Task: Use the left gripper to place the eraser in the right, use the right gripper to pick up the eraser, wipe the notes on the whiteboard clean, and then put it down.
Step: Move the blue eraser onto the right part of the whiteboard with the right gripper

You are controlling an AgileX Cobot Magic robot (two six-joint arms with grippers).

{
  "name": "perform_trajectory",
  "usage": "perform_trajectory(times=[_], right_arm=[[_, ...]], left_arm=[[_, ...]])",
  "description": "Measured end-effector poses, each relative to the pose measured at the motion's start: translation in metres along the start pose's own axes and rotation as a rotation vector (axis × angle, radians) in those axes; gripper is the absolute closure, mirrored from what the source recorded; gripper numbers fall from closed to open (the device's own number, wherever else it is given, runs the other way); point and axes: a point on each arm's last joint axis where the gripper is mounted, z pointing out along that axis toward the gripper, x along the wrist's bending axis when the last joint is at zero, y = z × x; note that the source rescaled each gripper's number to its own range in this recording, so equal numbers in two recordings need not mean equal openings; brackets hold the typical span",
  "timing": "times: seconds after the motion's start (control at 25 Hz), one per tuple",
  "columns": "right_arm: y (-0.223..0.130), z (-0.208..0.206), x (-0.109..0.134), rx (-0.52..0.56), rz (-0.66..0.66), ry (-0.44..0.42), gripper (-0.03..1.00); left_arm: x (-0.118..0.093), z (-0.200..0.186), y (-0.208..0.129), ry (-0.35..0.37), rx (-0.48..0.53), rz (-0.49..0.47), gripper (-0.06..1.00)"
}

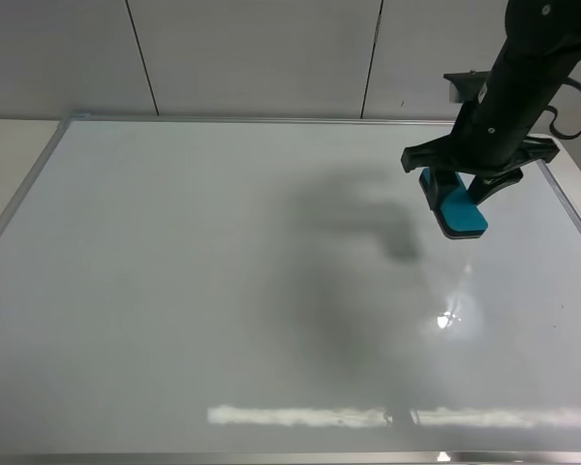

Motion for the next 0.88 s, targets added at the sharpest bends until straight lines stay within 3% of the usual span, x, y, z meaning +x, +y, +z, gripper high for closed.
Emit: perform_trajectory(times=[0.28, 0.64, 0.88], right_arm=[[-0.040, -0.046, -0.013, -0.060, 0.105, -0.023, 0.93], [-0.112, 0.008, -0.024, 0.027, 0.216, -0.032, 0.94], [-0.131, 0.027, -0.027, 0.026, 0.232, -0.036, 0.94]], left_arm=[[0.000, 0.000, 0.000, 0.000, 0.000, 0.000, -0.06], [0.000, 0.000, 0.000, 0.000, 0.000, 0.000, -0.06], [0.000, 0.000, 0.000, 0.000, 0.000, 0.000, -0.06]])
